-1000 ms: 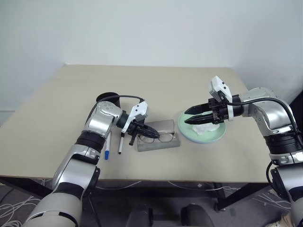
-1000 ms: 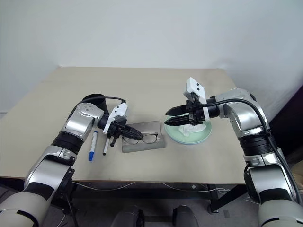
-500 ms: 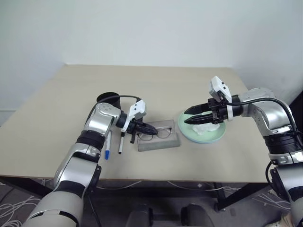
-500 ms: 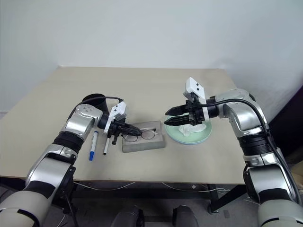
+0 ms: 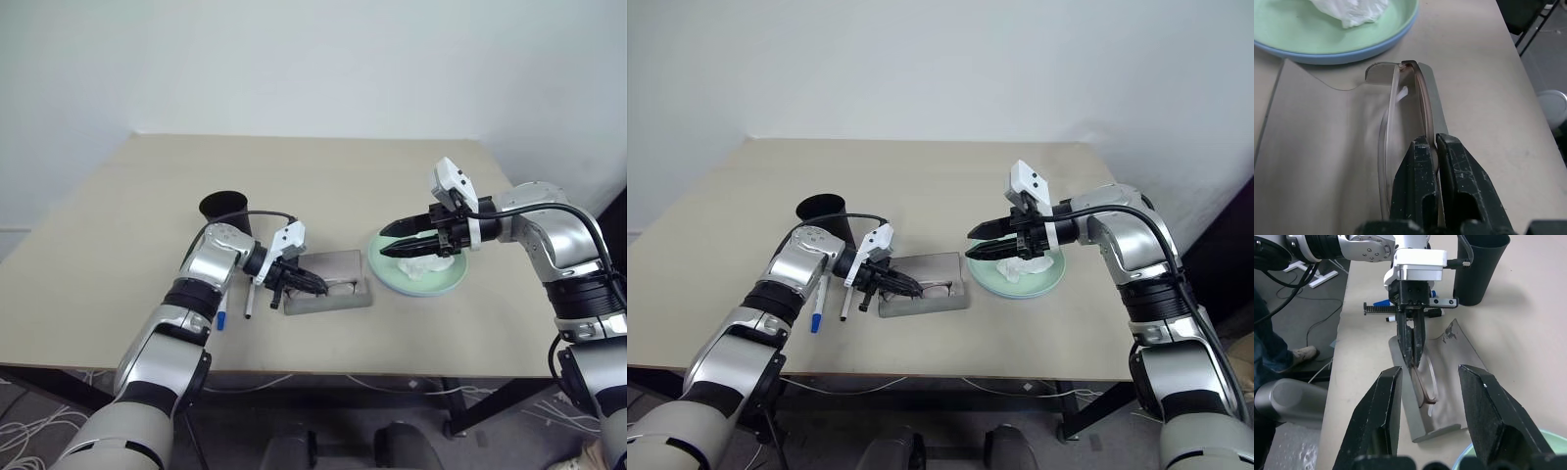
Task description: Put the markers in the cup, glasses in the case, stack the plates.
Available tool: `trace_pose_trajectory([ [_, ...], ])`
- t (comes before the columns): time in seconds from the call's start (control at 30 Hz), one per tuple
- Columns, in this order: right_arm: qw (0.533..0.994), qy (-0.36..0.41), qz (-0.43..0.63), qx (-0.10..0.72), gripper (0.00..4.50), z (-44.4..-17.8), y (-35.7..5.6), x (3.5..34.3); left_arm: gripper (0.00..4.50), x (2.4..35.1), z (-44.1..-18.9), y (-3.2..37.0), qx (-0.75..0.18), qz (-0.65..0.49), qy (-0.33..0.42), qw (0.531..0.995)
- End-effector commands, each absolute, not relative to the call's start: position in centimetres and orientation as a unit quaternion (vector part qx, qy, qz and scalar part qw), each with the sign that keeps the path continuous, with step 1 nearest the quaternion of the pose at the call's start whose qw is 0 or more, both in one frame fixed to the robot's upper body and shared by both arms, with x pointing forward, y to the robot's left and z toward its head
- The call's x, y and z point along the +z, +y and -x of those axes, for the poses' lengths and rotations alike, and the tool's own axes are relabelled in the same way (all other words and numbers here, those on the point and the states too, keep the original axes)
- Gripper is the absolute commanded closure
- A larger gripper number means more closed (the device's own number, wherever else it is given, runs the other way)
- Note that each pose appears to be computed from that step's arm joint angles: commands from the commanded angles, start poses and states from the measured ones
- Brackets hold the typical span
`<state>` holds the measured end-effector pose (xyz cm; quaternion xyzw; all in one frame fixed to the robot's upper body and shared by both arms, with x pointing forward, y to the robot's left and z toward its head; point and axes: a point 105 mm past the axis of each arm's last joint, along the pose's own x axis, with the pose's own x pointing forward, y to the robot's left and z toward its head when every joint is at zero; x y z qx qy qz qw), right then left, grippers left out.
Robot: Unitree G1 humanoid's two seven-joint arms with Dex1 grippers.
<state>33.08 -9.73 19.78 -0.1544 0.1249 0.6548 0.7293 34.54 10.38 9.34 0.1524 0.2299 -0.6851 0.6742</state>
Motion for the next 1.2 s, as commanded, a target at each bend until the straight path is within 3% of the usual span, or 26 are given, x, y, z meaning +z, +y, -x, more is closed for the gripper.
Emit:
trace_pose_trajectory([
  [0.03,0.729,0.104,0.163,0.656,2.53,-33.0,-9.5,20.9,4.48,9.9,-34.5,10.1,-0.689,-0.151,0.233,0.670],
  [0.2,0.729,0.104,0.162,0.657,2.53,-33.0,-9.4,20.9,4.48,10.0,-34.5,10.2,-0.687,-0.147,0.239,0.670],
  [0.33,0.729,0.104,0.161,0.657,2.53,-33.0,-9.4,20.9,3.50,10.3,-35.1,10.1,-0.679,-0.157,0.225,0.681],
  [0.53,0.729,0.105,0.160,0.657,2.53,-33.0,-9.3,20.9,1.63,10.8,-35.5,9.8,-0.675,-0.175,0.199,0.688],
  [0.87,0.729,0.105,0.160,0.657,2.53,-33.0,-9.3,20.9,1.63,15.9,-37.6,9.7,-0.651,-0.163,0.116,0.733],
  [0.97,0.728,0.103,0.161,0.658,2.53,-33.0,-9.2,21.0,2.24,16.6,-39.0,10.6,-0.612,-0.168,0.105,0.766],
  [1.17,0.727,0.101,0.162,0.660,2.53,-33.0,-9.1,21.2,4.29,15.9,-40.9,12.3,-0.543,-0.196,0.102,0.810],
  [1.2,0.727,0.101,0.163,0.660,2.53,-33.0,-9.1,21.2,4.46,15.4,-41.2,12.6,-0.529,-0.205,0.105,0.817],
])
